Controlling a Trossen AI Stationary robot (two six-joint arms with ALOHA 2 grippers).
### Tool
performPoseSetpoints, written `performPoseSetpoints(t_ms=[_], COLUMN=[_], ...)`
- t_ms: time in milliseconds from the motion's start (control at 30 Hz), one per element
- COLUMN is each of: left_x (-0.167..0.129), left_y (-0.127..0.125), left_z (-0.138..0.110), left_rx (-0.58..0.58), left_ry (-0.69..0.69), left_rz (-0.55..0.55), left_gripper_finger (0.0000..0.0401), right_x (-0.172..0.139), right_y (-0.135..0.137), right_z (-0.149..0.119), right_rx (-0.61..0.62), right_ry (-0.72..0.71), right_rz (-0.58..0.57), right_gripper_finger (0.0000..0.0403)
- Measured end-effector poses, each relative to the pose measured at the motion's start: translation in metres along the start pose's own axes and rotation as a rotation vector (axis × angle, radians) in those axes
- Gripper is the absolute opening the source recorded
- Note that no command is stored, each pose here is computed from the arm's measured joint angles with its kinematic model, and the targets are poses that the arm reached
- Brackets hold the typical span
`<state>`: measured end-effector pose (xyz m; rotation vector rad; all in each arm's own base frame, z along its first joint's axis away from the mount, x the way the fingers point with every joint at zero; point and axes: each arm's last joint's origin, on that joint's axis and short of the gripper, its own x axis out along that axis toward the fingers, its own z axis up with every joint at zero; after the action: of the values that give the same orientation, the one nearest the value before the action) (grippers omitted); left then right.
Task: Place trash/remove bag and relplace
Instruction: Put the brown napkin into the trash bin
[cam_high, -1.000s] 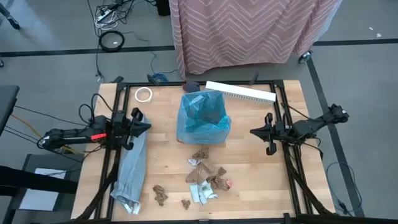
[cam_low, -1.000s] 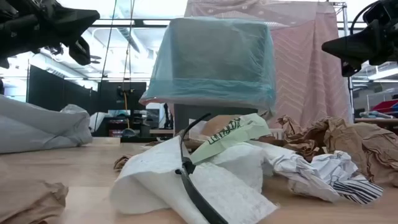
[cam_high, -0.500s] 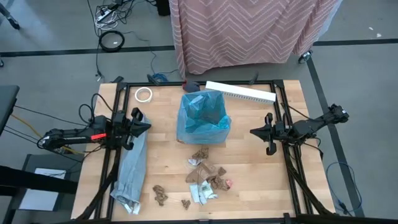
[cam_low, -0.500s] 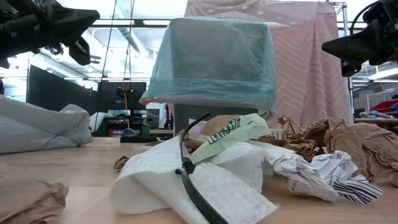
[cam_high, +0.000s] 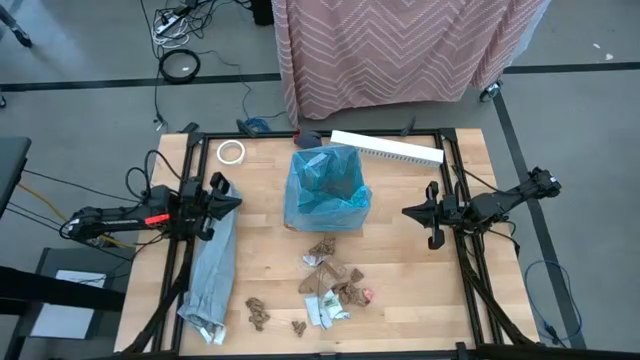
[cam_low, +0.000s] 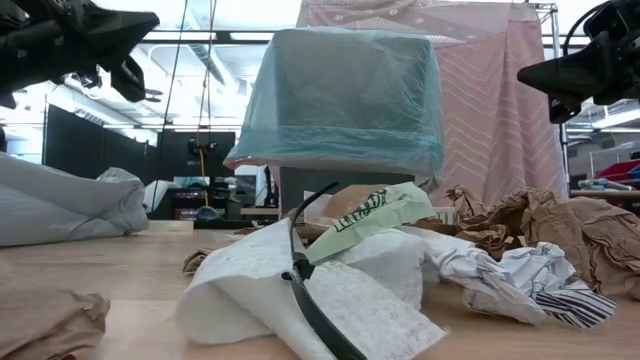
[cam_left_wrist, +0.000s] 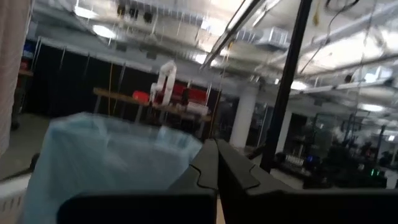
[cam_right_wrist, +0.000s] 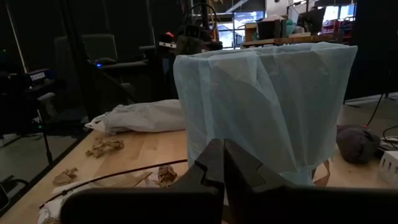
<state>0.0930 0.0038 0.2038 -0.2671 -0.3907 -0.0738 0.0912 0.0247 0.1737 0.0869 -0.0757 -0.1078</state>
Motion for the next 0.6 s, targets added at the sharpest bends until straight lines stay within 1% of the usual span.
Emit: performPoseSetpoints(t_ms=[133,367,400,500,600], left_x=[0.0,-0.001,-0.001,-0.001,-0.003], left_y=[-0.002,-0.005,-0.005,-0.002,0.0], left_z=[0.004,0.014,0.016,0.017,0.024], left_rx=[-0.07,-0.059,-0.04,-0.001,-0.048], left_ry=[-0.038,-0.144,-0.162,-0.202,-0.307], left_rz=[-0.027,-0.065,-0.055,0.05,0.16], left_gripper_finger=[0.0006,0.0006,0.0006,0.0006,0.0006], right_x=[0.0,0.0,0.0,0.0,0.0], right_y=[0.0,0.0,0.0,0.0,0.0], right_z=[0.0,0.0,0.0,0.0,0.0], right_rx=[0.0,0.0,0.0,0.0,0.0], right_ry=[0.0,0.0,0.0,0.0,0.0], right_rz=[0.0,0.0,0.0,0.0,0.0], right_gripper_finger=[0.0004,0.0004,0.0004,0.0004,0.0004])
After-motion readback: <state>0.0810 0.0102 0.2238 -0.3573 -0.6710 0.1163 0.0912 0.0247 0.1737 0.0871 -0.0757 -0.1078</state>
